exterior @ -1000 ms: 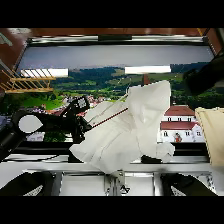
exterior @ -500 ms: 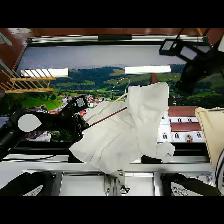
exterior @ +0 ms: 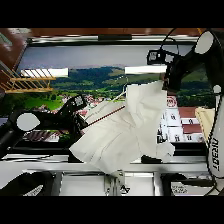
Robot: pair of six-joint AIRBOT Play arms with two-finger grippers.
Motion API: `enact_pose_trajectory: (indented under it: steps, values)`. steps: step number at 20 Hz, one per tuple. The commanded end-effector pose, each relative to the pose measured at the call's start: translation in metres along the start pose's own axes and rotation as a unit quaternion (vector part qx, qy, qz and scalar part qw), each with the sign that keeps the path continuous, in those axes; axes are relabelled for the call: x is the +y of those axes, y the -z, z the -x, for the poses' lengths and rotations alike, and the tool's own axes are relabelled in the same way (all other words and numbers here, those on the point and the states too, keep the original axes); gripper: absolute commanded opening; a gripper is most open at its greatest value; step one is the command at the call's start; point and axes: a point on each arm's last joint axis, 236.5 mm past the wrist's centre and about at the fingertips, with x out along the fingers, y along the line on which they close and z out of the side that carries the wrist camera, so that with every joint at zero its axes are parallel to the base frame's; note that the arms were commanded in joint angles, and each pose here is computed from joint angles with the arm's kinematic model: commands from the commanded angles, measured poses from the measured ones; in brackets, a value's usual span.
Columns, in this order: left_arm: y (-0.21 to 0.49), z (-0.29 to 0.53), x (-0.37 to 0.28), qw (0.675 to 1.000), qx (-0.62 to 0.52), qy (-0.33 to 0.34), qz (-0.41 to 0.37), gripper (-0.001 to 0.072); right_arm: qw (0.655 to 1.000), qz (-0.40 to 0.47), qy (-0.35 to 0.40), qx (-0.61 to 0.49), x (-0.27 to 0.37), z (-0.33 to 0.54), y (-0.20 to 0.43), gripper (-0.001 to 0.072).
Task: Fold the shirts.
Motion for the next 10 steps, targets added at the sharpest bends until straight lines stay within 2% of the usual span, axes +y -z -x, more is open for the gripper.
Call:
enact_pose_trajectory:
  steps: [1,5,8,9,10]
  values:
    - [-0.001,0.000,0.001,1.000,-0.002,-0.002,0.000,0.0041,1.000,0.010,-0.002,-0.027,-0.003,-0.009,-0.013,0.0587]
    - [-0.001,-0.003,0.003,1.000,-0.001,-0.003,-0.002,0.0040,0.992,0.008,-0.126,-0.015,0.042,-0.032,-0.006,0.0587]
    - [-0.001,-0.003,0.004,1.000,-0.003,-0.005,-0.001,0.0040,0.988,0.013,-0.151,-0.014,0.048,-0.047,-0.009,0.0586]
    - [-0.001,-0.003,0.005,1.000,-0.002,-0.006,-0.002,0.0041,0.989,0.014,-0.147,-0.013,0.045,-0.052,-0.009,0.0553]
    - [-0.001,-0.003,0.005,1.000,-0.001,-0.007,-0.003,0.0040,0.989,0.014,-0.145,-0.013,0.044,-0.053,-0.009,0.0372]
